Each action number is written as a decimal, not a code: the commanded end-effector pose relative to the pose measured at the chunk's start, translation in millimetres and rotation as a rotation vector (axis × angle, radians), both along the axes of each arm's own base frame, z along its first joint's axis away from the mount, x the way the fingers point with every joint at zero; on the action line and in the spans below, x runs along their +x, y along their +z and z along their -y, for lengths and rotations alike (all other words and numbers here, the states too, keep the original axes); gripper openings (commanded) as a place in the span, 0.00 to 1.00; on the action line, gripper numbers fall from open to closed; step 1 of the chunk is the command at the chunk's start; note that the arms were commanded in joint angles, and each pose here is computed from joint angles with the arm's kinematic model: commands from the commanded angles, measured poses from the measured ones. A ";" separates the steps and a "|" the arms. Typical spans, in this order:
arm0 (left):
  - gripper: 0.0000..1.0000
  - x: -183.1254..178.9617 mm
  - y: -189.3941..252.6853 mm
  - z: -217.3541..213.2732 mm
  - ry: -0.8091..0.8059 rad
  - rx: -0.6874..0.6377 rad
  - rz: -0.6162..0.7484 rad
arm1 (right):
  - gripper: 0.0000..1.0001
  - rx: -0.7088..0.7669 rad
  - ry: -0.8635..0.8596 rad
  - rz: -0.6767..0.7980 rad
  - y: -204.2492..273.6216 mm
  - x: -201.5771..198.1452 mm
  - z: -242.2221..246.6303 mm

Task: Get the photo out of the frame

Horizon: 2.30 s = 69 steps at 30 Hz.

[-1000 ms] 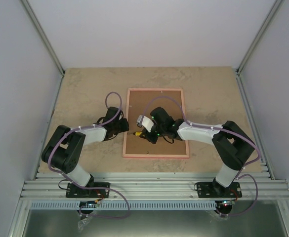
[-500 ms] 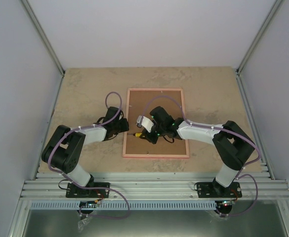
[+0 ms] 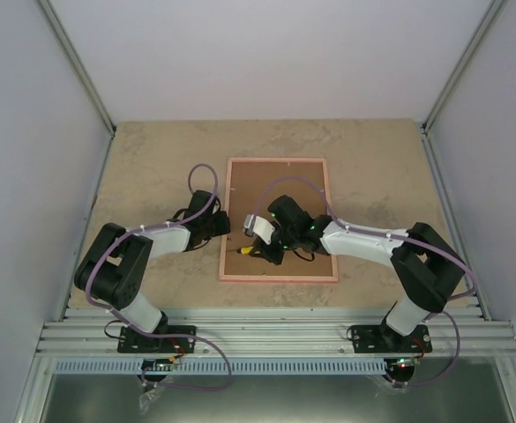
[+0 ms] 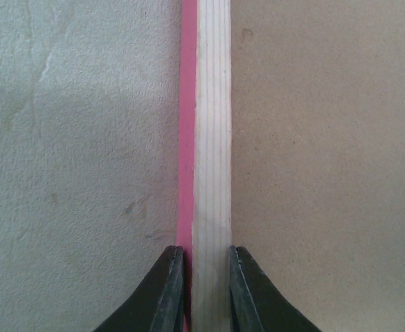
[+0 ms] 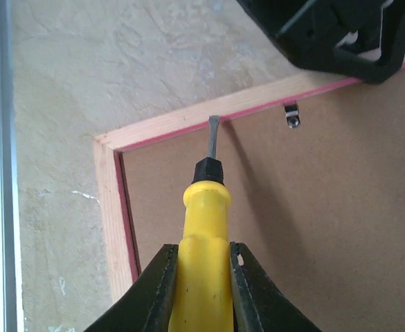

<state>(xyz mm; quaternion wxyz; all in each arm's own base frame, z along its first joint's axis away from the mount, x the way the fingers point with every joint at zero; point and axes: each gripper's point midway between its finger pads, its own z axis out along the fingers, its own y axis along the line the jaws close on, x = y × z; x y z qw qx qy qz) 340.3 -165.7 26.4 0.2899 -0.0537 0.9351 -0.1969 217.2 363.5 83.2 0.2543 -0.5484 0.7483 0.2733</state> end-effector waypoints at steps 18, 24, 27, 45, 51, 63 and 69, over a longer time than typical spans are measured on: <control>0.13 -24.9 -27.1 -2.7 -0.005 0.012 -0.138 | 0.00 0.009 -0.172 0.096 8.0 37.6 -2.8; 0.13 -25.3 -27.6 -3.0 -0.008 0.016 -0.141 | 0.00 -0.010 -0.179 0.084 -1.5 40.8 -4.4; 0.13 -25.3 -27.4 -2.2 -0.011 0.013 -0.141 | 0.00 -0.028 -0.184 0.070 -6.0 42.4 -5.3; 0.13 -25.4 -27.3 -2.2 -0.009 0.011 -0.142 | 0.00 -0.132 -0.103 -0.110 -25.4 18.4 -4.4; 0.13 -24.8 -25.6 -4.3 0.001 0.016 -0.135 | 0.00 -0.138 -0.081 -0.160 -22.5 9.0 -3.8; 0.13 -23.4 -23.3 -5.8 0.008 0.023 -0.124 | 0.01 -0.144 -0.052 -0.178 -18.1 2.0 -1.7; 0.12 -23.2 -22.5 -6.1 0.009 0.023 -0.122 | 0.00 -0.150 -0.028 -0.203 -20.4 -3.6 -1.6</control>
